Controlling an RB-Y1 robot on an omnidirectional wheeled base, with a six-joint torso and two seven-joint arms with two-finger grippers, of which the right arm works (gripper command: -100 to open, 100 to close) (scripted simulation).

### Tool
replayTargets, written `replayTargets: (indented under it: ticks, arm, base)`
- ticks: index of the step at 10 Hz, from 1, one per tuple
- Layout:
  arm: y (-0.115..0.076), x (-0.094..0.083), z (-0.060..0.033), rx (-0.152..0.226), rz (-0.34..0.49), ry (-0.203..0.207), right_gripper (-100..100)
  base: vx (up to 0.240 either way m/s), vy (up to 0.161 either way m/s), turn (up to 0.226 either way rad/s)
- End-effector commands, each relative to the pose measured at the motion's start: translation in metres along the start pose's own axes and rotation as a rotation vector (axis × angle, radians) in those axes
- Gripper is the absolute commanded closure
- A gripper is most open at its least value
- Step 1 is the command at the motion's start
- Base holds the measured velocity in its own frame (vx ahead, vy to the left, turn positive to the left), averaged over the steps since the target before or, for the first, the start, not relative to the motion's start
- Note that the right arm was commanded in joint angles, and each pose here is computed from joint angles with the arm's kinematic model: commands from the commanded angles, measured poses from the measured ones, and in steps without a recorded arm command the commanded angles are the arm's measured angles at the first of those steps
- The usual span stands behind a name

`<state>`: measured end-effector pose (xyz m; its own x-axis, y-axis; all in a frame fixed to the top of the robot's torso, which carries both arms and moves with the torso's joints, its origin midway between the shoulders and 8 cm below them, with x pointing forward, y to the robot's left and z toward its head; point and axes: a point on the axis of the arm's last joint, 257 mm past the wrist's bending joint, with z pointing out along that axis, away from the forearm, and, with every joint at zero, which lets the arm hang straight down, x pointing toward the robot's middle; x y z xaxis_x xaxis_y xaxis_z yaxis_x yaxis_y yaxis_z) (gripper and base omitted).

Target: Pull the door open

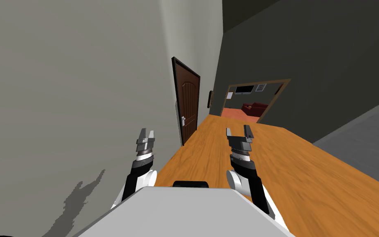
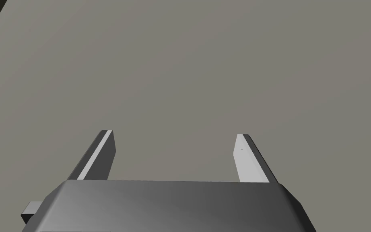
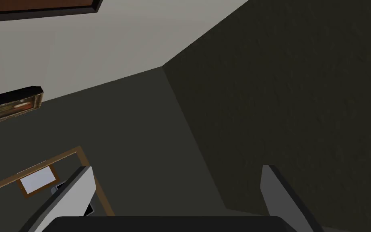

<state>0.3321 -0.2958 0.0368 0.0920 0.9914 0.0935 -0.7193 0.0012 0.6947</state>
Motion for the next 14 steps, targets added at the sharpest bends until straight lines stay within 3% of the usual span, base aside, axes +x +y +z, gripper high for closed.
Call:
replayTargets:
  ticks: [1, 7, 10, 14]
  arm:
    - [-0.015, 0.007, -0.0006, 0.024, -0.04, 0.025, -100]
    - [-0.052, 0.023, -0.0036, 0.08, -0.142, 0.089, -100]
    - [-0.083, 0.038, -0.0076, 0.124, -0.233, 0.148, -100]
    - [-0.112, 0.052, -0.0125, 0.159, -0.317, 0.204, -100]
  base:
    - [0.079, -0.005, 0.106]
    - [0.104, -0.031, 0.078]
    - [0.118, -0.034, 0.114]
    - [0.11, -0.039, 0.088]
